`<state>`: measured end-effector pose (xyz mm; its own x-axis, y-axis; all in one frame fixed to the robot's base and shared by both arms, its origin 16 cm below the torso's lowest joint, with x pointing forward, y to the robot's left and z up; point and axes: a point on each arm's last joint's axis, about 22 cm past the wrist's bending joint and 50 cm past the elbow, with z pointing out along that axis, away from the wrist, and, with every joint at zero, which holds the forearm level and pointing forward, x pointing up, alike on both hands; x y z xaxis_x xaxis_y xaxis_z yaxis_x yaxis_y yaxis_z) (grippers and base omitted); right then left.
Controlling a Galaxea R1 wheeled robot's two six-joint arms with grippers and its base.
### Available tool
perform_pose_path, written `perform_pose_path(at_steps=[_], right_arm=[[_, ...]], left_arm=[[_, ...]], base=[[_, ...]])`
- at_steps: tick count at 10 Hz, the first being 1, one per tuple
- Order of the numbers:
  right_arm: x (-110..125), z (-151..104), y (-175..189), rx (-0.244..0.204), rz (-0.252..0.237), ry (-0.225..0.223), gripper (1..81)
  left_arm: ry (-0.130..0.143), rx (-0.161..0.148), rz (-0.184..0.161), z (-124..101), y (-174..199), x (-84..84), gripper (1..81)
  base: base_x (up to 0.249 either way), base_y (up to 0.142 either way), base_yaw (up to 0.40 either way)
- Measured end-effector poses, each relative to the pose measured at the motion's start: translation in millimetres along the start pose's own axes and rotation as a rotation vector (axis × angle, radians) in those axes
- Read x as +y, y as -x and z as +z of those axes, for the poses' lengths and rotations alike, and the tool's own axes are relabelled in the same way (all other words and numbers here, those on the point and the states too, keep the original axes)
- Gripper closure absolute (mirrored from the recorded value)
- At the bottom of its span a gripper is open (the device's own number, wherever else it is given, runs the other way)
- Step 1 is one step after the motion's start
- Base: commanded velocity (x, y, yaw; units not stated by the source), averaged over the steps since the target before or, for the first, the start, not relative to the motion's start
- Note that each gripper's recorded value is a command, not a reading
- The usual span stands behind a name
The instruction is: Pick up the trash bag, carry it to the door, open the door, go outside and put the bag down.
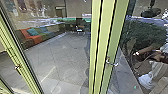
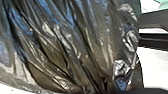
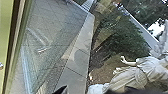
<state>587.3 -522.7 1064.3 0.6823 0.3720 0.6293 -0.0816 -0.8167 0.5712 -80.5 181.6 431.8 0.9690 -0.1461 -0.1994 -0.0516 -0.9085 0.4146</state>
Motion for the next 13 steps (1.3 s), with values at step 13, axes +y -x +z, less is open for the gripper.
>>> perform_pose_path(at_steps=[13], right_arm=[[196,5,142,-0.239,-0.172,0.264,1.0]], left_arm=[[0.004,-0.003,-0.007,1,2,3.7,81.1]], base=[[0.0,0.0,0.0]])
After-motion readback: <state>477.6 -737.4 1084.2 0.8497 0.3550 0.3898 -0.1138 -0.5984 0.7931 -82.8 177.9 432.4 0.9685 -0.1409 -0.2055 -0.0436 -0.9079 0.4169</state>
